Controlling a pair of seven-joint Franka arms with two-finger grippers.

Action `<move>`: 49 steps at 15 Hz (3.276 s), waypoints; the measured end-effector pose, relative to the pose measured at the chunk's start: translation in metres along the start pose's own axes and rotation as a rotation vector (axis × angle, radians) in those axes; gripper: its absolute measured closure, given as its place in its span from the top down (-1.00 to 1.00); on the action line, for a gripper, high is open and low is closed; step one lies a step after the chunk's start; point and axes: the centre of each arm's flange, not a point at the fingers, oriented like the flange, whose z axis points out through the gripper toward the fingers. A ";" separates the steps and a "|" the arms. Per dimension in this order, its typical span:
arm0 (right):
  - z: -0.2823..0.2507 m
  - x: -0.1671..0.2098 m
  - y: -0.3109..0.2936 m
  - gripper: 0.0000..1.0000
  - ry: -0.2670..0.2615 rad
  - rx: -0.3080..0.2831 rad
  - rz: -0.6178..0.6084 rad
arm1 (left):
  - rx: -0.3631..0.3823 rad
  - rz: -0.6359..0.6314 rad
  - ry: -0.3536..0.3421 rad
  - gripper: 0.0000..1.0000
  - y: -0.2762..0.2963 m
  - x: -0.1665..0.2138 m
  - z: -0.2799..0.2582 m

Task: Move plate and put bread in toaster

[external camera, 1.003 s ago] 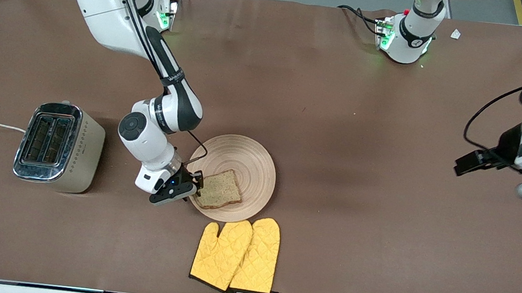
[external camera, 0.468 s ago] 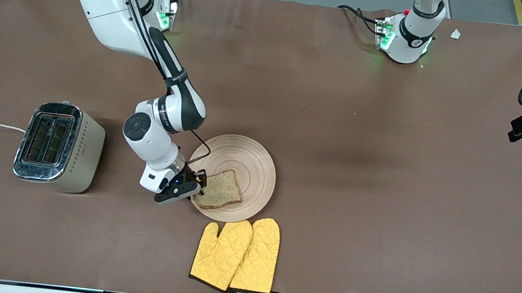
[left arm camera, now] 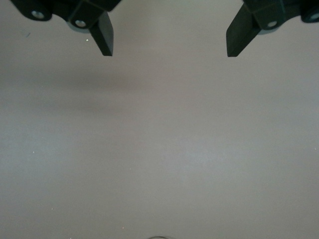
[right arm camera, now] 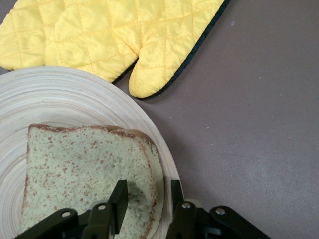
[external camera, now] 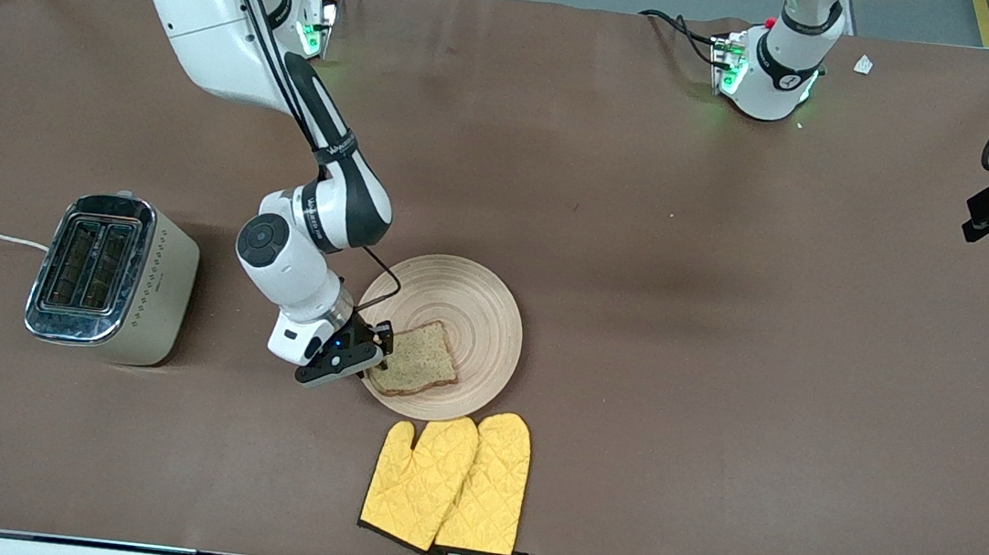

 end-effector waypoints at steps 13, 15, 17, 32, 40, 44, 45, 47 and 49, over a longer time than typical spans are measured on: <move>-0.006 0.007 0.000 -0.95 -0.038 0.012 -0.001 | -0.004 -0.004 0.004 1.00 -0.003 -0.008 -0.013; -0.035 0.026 0.005 -0.95 -0.099 0.027 -0.001 | -0.045 0.006 -0.037 1.00 0.004 -0.012 -0.010; -0.091 0.047 0.017 -0.95 -0.124 0.017 -0.005 | -0.071 0.035 -0.061 1.00 0.015 -0.015 -0.008; -0.353 0.020 0.178 -0.95 -0.495 -0.675 0.115 | -0.033 0.106 -0.060 1.00 0.047 -0.019 -0.007; -0.319 -0.003 0.202 -0.95 -0.544 -0.822 0.320 | -0.032 0.104 -0.064 1.00 0.046 -0.019 -0.005; -0.309 -0.011 0.212 -0.95 -0.539 -0.864 0.281 | -0.033 0.103 -0.068 1.00 0.046 -0.018 -0.003; -0.305 -0.015 0.214 -0.95 -0.530 -0.872 0.260 | -0.033 0.102 -0.068 1.00 0.045 -0.017 -0.003; -0.301 -0.023 0.216 -0.95 -0.526 -0.871 0.240 | -0.033 0.102 -0.068 1.00 0.045 -0.017 -0.003; -0.303 -0.027 0.216 -0.95 -0.525 -0.866 0.237 | -0.033 0.101 -0.068 1.00 0.045 -0.017 -0.002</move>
